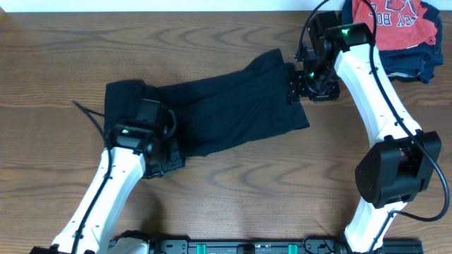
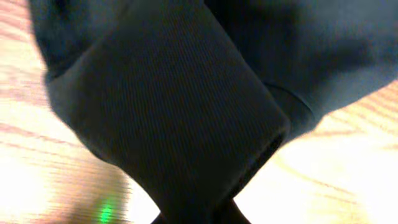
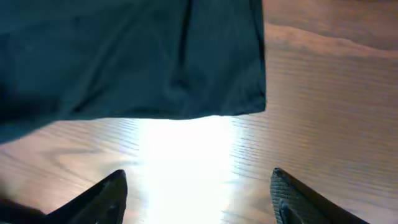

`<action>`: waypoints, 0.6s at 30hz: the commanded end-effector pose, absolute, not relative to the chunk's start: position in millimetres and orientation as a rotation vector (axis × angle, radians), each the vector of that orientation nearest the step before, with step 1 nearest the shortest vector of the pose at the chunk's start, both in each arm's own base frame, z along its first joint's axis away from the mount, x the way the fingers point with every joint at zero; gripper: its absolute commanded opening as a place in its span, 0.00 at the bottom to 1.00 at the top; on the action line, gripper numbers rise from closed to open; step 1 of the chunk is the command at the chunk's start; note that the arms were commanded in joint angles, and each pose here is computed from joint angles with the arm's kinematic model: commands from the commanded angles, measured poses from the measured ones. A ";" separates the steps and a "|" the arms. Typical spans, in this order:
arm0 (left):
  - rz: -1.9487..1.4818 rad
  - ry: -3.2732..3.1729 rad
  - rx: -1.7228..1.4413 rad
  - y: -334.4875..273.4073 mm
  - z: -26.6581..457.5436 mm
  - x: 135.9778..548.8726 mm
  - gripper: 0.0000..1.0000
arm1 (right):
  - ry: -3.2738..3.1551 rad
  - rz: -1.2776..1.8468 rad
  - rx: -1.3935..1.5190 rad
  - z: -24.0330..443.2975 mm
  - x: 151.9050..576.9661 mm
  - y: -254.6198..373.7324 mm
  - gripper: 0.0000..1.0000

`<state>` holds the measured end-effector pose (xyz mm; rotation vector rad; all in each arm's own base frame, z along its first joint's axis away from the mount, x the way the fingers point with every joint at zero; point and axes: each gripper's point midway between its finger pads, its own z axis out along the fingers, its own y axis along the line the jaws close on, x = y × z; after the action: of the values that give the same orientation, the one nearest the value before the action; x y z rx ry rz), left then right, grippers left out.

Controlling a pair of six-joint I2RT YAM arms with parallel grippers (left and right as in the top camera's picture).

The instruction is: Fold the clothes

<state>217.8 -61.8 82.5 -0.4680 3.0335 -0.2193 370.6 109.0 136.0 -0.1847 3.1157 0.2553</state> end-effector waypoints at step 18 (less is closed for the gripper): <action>-0.196 2.963 -0.502 -48.7 90.0 232.0 0.06 | 3.200 0.133 0.011 24.8 341.2 89.1 0.62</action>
<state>227.2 -51.1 84.0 -0.5208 2.9869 -0.2054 346.7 93.8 33.0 -0.0481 3.1858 0.1505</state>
